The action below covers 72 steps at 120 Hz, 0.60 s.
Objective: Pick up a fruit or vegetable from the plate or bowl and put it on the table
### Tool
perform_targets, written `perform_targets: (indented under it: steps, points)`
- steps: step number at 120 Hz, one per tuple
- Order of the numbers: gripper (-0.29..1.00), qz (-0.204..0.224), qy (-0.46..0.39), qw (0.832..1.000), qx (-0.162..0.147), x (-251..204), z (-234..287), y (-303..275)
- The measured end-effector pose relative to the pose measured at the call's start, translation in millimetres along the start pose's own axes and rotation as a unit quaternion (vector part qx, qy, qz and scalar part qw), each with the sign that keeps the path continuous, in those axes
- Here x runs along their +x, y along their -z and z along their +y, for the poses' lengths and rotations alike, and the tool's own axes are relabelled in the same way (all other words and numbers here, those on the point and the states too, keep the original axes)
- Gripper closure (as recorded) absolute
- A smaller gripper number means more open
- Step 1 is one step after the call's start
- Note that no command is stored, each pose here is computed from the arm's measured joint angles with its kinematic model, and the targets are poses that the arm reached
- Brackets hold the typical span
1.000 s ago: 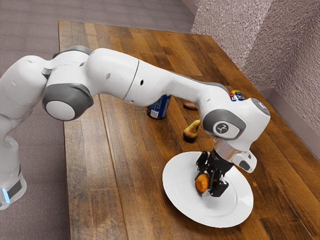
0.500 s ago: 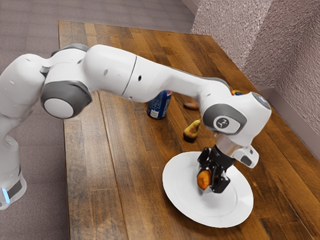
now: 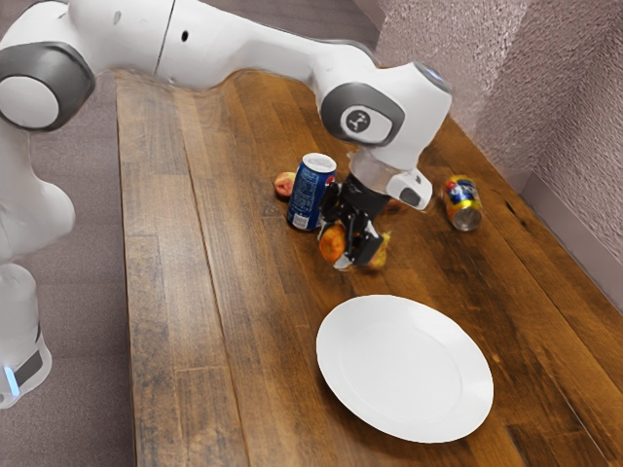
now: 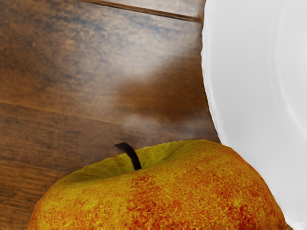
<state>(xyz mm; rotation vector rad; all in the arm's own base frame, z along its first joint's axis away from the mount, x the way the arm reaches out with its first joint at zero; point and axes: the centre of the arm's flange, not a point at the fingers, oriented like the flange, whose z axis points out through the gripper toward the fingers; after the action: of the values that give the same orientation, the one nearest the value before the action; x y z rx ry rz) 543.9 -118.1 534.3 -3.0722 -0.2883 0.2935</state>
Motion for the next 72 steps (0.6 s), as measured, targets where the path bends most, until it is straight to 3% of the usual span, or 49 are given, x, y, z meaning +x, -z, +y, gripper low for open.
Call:
perform_targets:
  steps: [17, 32, 57, 72]
  points:
    - [0.26, -0.002, 0.028, 1.000, 0.006, -20, -63, -11]
    - [0.26, 0.004, 0.048, 0.999, 0.026, -21, -65, -23]
    - [0.26, 0.012, 0.084, 0.996, 0.035, -18, -70, -28]
    - [0.12, 0.013, 0.105, 0.994, 0.037, -17, -72, -29]
